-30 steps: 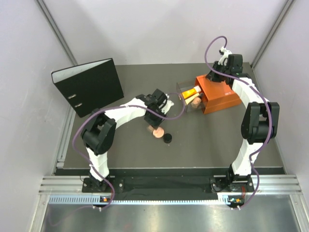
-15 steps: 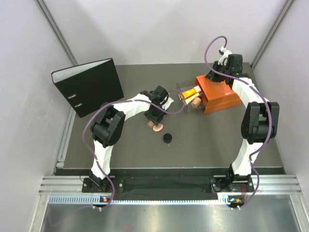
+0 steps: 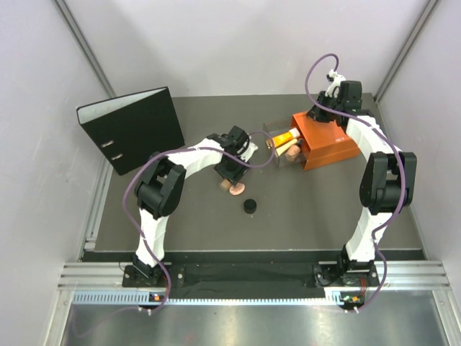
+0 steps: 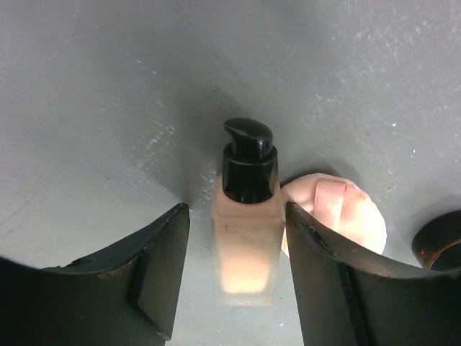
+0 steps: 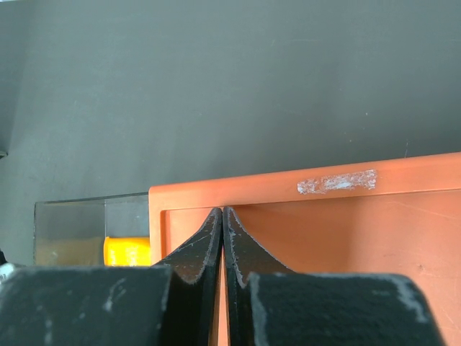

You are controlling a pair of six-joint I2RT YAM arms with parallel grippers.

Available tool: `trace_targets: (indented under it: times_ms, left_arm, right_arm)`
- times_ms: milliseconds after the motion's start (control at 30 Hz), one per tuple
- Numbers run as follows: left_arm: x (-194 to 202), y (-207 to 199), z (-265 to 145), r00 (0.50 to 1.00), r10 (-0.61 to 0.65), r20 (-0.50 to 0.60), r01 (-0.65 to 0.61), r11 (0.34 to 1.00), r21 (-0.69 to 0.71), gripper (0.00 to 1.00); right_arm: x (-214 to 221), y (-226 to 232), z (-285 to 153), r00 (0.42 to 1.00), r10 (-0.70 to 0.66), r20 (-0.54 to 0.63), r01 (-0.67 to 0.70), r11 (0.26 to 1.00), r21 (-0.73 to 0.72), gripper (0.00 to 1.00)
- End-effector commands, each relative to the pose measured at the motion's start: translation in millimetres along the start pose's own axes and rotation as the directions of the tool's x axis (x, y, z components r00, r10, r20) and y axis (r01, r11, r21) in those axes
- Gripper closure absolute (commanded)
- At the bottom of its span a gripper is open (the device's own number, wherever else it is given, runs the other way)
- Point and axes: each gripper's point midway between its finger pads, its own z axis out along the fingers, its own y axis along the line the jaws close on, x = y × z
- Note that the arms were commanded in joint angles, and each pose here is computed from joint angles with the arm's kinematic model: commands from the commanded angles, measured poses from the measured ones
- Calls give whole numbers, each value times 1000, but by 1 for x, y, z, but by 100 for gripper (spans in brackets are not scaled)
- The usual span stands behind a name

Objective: Organize the makeup

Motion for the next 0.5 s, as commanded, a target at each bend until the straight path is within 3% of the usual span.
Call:
trace_targets:
  times_ms: [0,300,467]
  left_arm:
    - [-41,8,-24,987,-18,159,17,1000,11,39]
    - [-50,-2,-30,976,-16,215,0,997,73,36]
    - [-49,-6,-26,980,-32,195,14,995,94,36]
  right_arm:
    - [126,-39,2,916,153,-371,-104,983,148,100]
    - [127,-40,4,915,155,-373,-105,983,151,100]
    - [130,-40,4,912,157,-378,-105,983,153,100]
